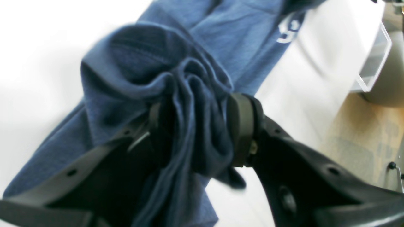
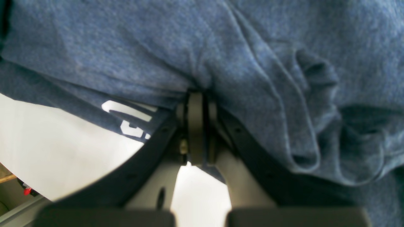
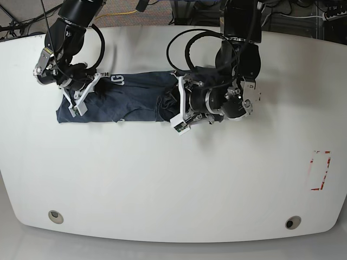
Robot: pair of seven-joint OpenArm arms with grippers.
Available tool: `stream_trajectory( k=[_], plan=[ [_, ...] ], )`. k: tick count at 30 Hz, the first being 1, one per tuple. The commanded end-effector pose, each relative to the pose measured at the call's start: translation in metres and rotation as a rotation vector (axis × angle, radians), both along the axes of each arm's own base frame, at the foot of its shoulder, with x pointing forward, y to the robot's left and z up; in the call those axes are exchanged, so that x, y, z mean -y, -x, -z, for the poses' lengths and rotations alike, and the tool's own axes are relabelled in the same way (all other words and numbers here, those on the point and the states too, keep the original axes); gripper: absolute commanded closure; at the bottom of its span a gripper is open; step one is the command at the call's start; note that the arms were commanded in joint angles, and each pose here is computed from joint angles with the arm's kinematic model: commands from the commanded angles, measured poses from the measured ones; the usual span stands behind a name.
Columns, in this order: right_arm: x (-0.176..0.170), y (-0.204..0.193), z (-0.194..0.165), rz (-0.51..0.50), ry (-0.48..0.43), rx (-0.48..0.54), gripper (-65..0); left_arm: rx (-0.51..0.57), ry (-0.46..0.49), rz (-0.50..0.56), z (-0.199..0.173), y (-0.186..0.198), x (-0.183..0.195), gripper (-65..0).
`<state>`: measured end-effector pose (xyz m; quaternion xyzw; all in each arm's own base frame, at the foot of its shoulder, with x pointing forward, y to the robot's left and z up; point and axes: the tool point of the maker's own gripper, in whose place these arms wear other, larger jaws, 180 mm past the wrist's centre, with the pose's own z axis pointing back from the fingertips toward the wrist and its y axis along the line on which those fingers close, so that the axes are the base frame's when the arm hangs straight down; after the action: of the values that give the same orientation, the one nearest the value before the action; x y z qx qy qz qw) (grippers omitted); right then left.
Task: Fold the T-shirt properly
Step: 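Fold the strip end with the left gripper over toward the right gripper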
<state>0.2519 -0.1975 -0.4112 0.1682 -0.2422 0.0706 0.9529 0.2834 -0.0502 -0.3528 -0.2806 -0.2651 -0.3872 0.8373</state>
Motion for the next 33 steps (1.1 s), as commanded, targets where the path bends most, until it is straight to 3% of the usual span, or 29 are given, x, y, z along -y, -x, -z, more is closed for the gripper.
stream_trajectory(
  k=[1,8,12,15,18,25,29,33],
  plan=[
    [0.004,-0.008,-0.009,0.000,0.012,0.033,-0.3,0.079,0.040,0.041,-0.026,-0.013,0.016,-26.0],
    [0.006,-0.009,-0.010,0.002,0.016,0.036,-0.2,0.204,0.083,0.155,-0.066,-0.013,0.046,-26.0],
    [0.007,-0.012,-0.015,0.000,0.018,0.053,-0.3,0.298,0.110,0.159,-0.096,-0.019,0.047,-26.0],
    [0.009,-0.014,-0.023,-0.002,0.039,0.079,-0.6,0.346,0.078,0.120,-0.104,-0.027,0.036,-26.0],
    [0.011,-0.021,-0.039,-0.010,0.069,0.127,-0.6,0.366,0.003,0.048,-0.098,-0.040,0.009,-26.0],
    [0.010,-0.035,-0.073,-0.034,0.135,0.209,-0.8,0.318,-0.155,-0.031,-0.061,-0.030,-0.064,-25.8],
    [0.011,-0.039,-0.088,-0.039,0.162,0.255,-0.8,0.277,-0.195,-0.054,-0.043,-0.020,-0.087,-25.7],
    [0.013,-0.050,-0.097,-0.027,0.167,0.285,-1.3,0.273,-0.177,-0.064,-0.033,-0.011,-0.096,-25.7]
  ],
)
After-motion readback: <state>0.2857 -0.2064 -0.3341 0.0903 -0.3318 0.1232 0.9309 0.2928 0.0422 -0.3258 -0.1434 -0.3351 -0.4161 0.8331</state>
